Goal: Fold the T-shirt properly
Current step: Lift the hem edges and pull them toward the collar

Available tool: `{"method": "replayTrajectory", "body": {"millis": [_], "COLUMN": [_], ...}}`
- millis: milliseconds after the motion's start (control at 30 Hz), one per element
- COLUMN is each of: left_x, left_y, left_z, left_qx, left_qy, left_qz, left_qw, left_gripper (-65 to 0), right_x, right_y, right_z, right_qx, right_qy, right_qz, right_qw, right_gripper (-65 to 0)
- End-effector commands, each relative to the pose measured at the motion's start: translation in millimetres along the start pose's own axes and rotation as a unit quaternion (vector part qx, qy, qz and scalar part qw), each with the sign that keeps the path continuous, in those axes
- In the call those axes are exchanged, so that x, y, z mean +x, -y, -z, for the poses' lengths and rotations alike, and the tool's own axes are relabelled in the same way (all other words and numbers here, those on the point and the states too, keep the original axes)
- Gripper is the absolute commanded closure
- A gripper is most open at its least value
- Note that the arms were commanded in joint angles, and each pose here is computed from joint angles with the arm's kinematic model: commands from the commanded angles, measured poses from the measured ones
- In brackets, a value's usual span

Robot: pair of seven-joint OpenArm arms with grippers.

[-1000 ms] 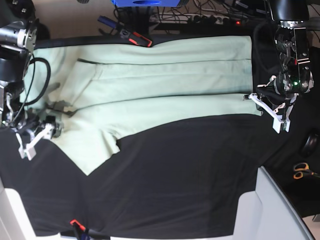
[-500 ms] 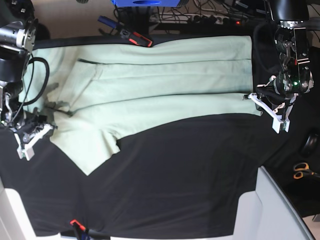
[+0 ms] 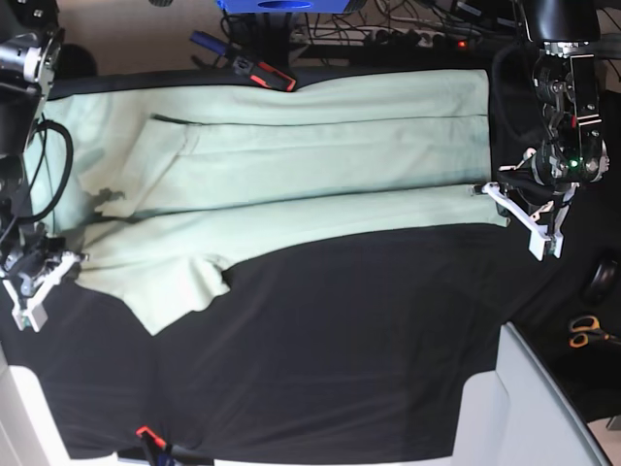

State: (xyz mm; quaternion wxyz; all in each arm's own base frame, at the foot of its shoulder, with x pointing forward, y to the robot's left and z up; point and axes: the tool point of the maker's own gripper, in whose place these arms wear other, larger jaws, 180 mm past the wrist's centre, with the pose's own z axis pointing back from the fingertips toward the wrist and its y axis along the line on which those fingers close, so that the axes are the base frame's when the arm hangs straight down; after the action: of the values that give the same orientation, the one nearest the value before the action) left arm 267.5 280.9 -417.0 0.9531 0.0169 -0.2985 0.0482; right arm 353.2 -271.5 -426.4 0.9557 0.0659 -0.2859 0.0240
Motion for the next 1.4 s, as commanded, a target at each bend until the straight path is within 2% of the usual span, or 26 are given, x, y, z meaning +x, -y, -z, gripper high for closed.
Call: {"method": "replayTrajectory", "body": {"millis": [0,267,433,600,1100,1367], "left_x": [16,22,9,-1,-41,-56], "left_y": [-5,-1,-2,-8,-8,-5], "left_z": [-5,-17,-18,-20,-27,-31], "left_qx": [0.007,0.005,0.006,0.012,0.012,0.007], "left_qy": [0.023,0.039,0.027,0.014,-0.025,-0.038], "left_qz": [0.005,0.022,0.024,0.032,0.04,0.045], "left_qw": [1.0,0.999,0.999,0.999,0.999,0.998], "left_gripper": [0.0,0.0,0.0,0.0,0.0,0.0], "right_x": [23,17,8,-2,-40,-56], "right_y": [8,3,15,14,13,5], "right_z": [-11,-30,-43,-51,-52,-46], "right_qx": [-0.01,-0.025,-0.042,-0.05,-0.05,-0.04], "right_qy": [0.03,0.021,0.015,0.005,-0.026,-0.028], "right_qz": [-0.01,-0.044,-0.028,-0.039,-0.04,-0.033], "right_qw": [0.9994,0.9985,0.9986,0.998,0.9976,0.9983], "right_gripper": [-0.1,-0.1,-0.1,-0.1,-0.1,-0.1]}}
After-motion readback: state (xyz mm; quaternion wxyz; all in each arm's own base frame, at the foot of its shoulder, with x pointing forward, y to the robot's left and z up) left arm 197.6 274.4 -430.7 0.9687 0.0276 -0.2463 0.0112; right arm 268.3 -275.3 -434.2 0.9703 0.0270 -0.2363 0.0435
